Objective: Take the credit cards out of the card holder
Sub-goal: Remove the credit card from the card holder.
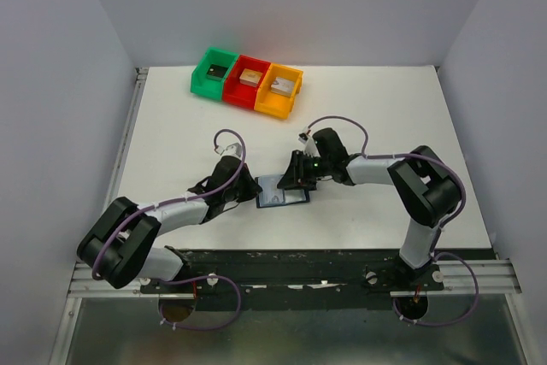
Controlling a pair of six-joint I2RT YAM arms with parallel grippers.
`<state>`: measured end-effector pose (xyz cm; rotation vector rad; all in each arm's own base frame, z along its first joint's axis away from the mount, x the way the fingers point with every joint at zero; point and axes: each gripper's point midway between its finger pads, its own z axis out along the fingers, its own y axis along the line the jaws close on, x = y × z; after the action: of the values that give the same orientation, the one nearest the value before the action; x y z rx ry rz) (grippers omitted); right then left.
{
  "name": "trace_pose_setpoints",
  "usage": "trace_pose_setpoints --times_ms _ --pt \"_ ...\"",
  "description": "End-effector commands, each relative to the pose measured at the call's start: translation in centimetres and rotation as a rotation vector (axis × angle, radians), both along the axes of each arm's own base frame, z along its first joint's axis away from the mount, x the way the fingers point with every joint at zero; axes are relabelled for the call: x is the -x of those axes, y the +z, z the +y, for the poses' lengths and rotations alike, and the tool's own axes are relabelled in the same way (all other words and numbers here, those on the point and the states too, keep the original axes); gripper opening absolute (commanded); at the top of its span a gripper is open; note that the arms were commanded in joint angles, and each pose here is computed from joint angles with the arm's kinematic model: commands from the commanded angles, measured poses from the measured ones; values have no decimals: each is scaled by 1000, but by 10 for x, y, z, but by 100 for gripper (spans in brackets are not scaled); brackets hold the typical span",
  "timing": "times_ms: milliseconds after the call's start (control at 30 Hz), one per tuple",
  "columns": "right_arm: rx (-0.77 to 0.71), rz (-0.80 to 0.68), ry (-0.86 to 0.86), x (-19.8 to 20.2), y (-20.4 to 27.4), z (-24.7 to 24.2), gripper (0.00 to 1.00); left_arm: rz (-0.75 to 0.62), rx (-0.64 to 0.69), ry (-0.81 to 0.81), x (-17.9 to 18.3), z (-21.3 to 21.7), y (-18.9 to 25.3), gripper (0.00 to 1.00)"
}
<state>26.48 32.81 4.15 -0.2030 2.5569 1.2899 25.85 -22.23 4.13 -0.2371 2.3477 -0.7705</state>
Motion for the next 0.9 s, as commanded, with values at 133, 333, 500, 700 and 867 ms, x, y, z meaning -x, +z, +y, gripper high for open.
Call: trace_pose_setpoints --times_ms 133,333,500,700,867 --pt "4 23 15 2 -12 -4 46 -13 9 -7 -3 -3 11 0" --pt "-3 21 11 0 -11 -4 46 -30 6 3 -5 0 16 0" --pt "-12 -22 -13 -2 4 -7 47 -27 2 8 -4 1 15 0" --pt "-26 -98 5 -5 35 -6 47 -26 1 6 -5 1 14 0" --pt "-56 -123 62 -3 53 5 47 -12 -3 10 -6 0 9 0"
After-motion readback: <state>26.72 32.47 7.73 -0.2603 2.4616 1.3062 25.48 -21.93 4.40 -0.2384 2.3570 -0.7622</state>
